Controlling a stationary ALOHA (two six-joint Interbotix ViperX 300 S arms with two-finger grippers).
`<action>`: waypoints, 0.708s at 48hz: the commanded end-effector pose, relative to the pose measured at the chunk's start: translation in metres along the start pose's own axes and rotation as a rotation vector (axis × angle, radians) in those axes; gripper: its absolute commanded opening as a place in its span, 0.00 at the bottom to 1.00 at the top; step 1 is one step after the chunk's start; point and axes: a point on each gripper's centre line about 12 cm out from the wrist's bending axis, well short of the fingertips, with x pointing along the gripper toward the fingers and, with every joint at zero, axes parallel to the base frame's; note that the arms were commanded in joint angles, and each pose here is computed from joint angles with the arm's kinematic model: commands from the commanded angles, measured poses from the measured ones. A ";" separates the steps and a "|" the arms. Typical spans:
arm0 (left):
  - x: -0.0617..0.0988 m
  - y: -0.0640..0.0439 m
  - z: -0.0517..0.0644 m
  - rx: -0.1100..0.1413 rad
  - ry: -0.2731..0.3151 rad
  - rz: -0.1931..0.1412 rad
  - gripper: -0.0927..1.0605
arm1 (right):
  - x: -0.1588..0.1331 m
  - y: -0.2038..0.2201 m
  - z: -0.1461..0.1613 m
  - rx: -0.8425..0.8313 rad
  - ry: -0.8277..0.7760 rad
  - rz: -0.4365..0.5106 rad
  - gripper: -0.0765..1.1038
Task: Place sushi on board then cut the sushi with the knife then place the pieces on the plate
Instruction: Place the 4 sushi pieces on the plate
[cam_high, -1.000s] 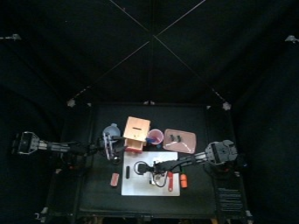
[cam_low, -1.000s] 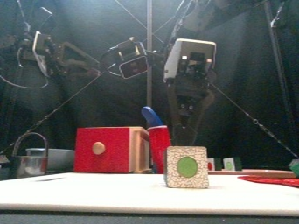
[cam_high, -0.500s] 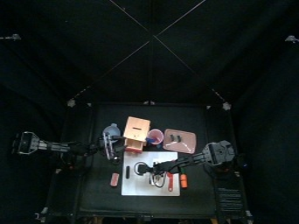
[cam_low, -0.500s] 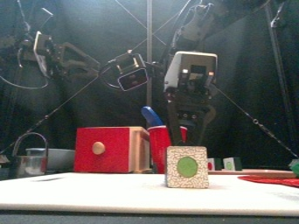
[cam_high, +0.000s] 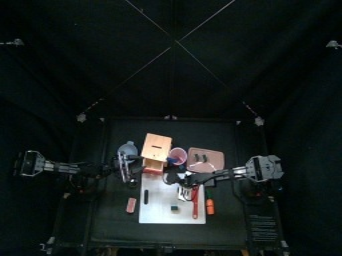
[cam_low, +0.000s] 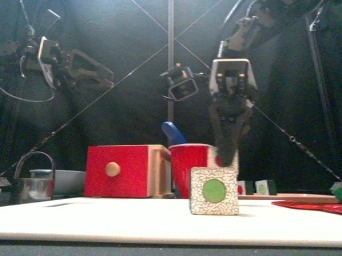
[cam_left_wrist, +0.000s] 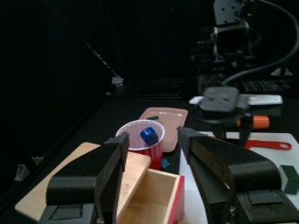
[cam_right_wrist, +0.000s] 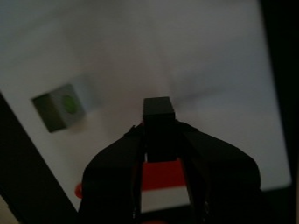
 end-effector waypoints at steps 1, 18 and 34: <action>0.001 0.001 0.002 0.001 -0.008 0.005 0.82 | -0.036 -0.036 -0.018 0.133 -0.051 -0.020 0.58; 0.000 0.001 0.001 0.003 -0.006 0.004 0.82 | -0.066 -0.132 -0.095 0.679 -0.086 -0.190 0.58; 0.000 0.000 0.001 0.009 -0.007 -0.004 0.82 | -0.051 -0.187 -0.087 0.826 -0.183 -0.322 0.60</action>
